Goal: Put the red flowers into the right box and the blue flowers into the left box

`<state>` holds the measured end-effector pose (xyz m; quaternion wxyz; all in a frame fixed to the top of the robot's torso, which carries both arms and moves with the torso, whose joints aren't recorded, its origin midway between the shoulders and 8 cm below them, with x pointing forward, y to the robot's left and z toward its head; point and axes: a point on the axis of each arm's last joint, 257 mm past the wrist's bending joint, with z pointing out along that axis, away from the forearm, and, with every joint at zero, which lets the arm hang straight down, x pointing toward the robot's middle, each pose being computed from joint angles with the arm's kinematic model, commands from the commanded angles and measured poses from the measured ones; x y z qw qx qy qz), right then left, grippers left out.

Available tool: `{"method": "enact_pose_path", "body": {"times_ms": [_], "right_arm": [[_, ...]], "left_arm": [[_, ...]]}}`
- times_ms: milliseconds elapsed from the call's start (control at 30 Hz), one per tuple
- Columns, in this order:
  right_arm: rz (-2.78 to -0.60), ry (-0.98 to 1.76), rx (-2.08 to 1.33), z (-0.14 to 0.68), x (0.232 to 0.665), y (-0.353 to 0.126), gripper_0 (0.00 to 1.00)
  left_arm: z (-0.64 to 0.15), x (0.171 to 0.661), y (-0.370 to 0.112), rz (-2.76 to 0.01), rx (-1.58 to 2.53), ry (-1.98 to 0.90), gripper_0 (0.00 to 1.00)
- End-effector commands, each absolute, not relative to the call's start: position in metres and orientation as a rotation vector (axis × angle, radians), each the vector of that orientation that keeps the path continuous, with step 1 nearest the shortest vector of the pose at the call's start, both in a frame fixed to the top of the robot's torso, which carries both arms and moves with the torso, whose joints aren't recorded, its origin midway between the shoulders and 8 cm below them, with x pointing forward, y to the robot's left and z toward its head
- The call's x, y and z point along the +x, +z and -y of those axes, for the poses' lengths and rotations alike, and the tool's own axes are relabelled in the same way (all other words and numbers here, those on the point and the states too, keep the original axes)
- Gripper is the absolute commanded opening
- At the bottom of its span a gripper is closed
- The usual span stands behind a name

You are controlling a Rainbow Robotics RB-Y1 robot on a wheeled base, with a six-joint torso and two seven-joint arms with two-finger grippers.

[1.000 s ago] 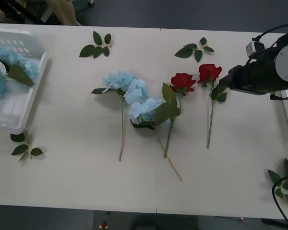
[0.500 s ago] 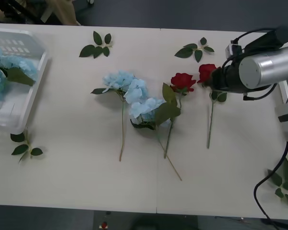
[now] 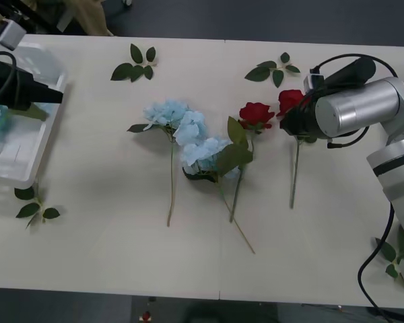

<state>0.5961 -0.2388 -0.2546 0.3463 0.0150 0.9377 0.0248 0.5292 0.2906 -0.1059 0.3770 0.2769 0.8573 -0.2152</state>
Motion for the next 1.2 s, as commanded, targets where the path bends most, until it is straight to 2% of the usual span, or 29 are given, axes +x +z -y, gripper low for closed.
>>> {"method": "enact_pose_path", "body": {"times_ms": [33,367,700,1033,1133,1200], "right_arm": [[-2.395,0.065,0.071,0.247,0.609,-0.242,0.86],[-2.394,0.064,0.080,0.253,0.614,-0.262,0.86],[-2.387,0.072,0.070,0.252,0.616,-0.267,0.82],[-2.383,0.079,0.046,0.249,0.617,-0.274,0.81],[-2.383,0.078,0.036,0.248,0.617,-0.277,0.76],[-2.381,0.077,0.032,0.248,0.618,-0.279,0.68]], "left_arm": [[-0.235,0.523,-0.110,-2.209,0.684,-0.682,0.60],[-0.137,0.482,-0.197,-2.318,0.764,-0.878,0.60],[-0.111,0.484,-0.272,-2.391,0.862,-0.607,0.60],[-0.088,0.506,-0.284,-2.344,0.782,-0.510,0.60],[-0.087,0.514,-0.284,-2.331,0.792,-0.454,0.60],[-0.086,0.520,-0.283,-2.337,0.779,-0.449,0.60]]}}
